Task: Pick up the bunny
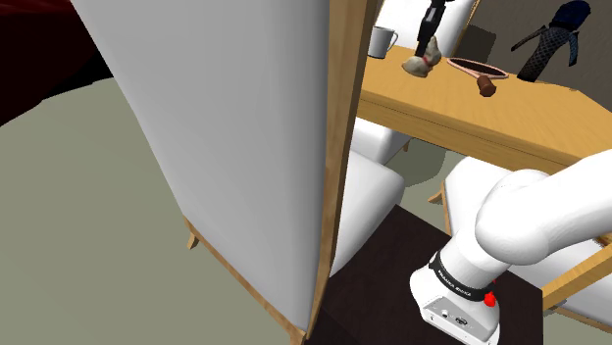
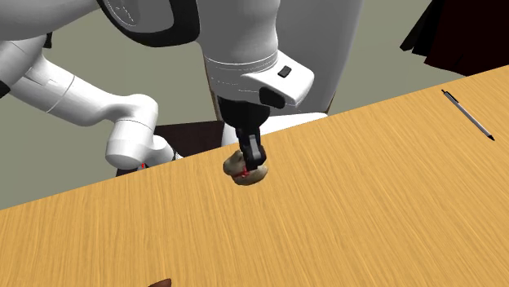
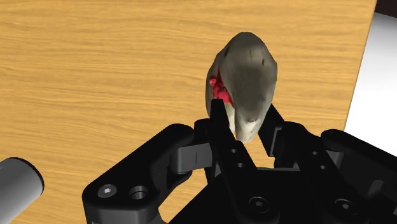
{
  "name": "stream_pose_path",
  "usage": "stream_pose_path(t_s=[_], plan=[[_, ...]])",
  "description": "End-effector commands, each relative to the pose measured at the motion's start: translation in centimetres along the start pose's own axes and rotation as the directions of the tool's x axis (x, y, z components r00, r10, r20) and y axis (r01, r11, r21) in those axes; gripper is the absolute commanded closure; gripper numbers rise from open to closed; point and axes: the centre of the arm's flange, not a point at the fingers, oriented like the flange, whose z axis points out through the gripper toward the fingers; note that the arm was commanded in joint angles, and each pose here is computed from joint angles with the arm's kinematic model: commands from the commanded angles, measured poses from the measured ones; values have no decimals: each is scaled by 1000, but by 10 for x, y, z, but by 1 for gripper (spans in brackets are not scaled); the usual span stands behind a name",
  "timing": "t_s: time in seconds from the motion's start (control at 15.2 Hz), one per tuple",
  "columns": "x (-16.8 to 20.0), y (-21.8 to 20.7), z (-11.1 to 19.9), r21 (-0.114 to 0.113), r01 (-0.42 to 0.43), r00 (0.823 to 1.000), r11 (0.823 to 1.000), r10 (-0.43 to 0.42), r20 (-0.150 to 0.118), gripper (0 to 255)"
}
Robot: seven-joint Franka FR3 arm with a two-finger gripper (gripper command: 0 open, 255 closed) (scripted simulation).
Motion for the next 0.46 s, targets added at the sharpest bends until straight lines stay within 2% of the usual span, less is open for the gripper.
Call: stream_pose_path(t_s=[0.0, 0.26, 0.4], plan=[[0, 2, -12, 0, 0, 1000, 1000, 0, 0, 255], [-1, 7, -32, 0, 0, 1000, 1000, 0, 0, 255], [-1, 7, -33, 0, 0, 1000, 1000, 0, 0, 255]])
